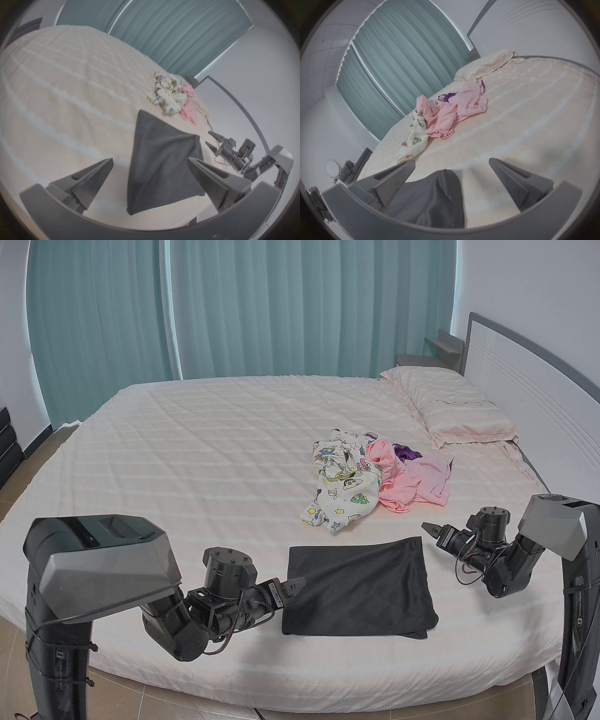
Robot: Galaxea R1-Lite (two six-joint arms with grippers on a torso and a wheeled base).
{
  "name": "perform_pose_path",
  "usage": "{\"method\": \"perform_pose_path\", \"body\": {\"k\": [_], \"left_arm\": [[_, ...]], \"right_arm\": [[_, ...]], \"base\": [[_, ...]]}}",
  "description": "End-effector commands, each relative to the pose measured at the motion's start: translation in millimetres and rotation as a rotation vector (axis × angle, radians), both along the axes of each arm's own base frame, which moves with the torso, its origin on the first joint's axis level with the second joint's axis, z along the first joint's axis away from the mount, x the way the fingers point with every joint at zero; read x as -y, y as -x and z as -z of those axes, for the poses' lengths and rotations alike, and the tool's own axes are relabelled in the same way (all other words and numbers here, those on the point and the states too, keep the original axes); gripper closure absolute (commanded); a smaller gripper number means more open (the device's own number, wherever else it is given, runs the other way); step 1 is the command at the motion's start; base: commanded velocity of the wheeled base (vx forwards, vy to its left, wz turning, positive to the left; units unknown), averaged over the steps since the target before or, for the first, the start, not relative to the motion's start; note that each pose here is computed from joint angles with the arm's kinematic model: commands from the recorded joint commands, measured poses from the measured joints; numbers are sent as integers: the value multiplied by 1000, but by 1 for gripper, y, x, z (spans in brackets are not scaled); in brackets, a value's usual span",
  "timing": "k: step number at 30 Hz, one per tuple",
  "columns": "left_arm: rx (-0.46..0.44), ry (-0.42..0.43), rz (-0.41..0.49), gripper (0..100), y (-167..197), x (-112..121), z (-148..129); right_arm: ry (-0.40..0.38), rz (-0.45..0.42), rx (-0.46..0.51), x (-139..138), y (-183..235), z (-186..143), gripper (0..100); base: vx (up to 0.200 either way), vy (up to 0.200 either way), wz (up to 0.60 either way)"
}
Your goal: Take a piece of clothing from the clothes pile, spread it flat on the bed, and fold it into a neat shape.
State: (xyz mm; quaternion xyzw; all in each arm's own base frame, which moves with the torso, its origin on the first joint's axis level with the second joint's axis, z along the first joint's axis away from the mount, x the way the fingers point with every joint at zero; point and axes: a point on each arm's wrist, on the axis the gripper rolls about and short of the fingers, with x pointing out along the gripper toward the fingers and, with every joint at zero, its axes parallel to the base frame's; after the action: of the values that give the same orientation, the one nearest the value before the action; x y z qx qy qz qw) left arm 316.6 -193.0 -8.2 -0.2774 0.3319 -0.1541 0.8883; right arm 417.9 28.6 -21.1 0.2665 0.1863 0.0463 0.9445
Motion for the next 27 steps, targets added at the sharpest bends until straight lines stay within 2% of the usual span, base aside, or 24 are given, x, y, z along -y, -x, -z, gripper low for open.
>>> {"method": "perform_pose_path", "body": {"k": [1, 4, 6, 12, 14, 16, 22, 25, 27], "left_arm": [[149, 57, -44, 0, 1, -23, -73], [175, 66, -68, 0, 7, -36, -94], [204, 80, -86, 0, 23, -50, -113], [233, 59, -141, 0, 72, -76, -131], [265, 43, -177, 0, 101, -91, -139], [282, 39, -173, 0, 112, -96, -143], [424, 45, -198, 0, 171, -125, -163], [489, 23, -272, 0, 191, -135, -166], [489, 23, -272, 0, 191, -135, -166]], "right_arm": [[-1, 27, 70, 12, 47, -60, 0], [-2, 28, 80, 14, 73, -72, 0], [-3, 25, 116, 15, 105, -86, 0], [6, 22, 198, 18, 170, -123, 0], [15, 18, 271, 19, 204, -144, 0], [23, 17, 294, 19, 217, -149, 0], [136, 1, 453, 20, 266, -174, 0], [184, -12, 452, 20, 288, -173, 0], [184, -12, 452, 20, 288, -173, 0]], "base": [[0, 0, 0], [0, 0, 0], [0, 0, 0], [0, 0, 0], [0, 0, 0], [0, 0, 0], [0, 0, 0], [0, 0, 0], [0, 0, 0]]}}
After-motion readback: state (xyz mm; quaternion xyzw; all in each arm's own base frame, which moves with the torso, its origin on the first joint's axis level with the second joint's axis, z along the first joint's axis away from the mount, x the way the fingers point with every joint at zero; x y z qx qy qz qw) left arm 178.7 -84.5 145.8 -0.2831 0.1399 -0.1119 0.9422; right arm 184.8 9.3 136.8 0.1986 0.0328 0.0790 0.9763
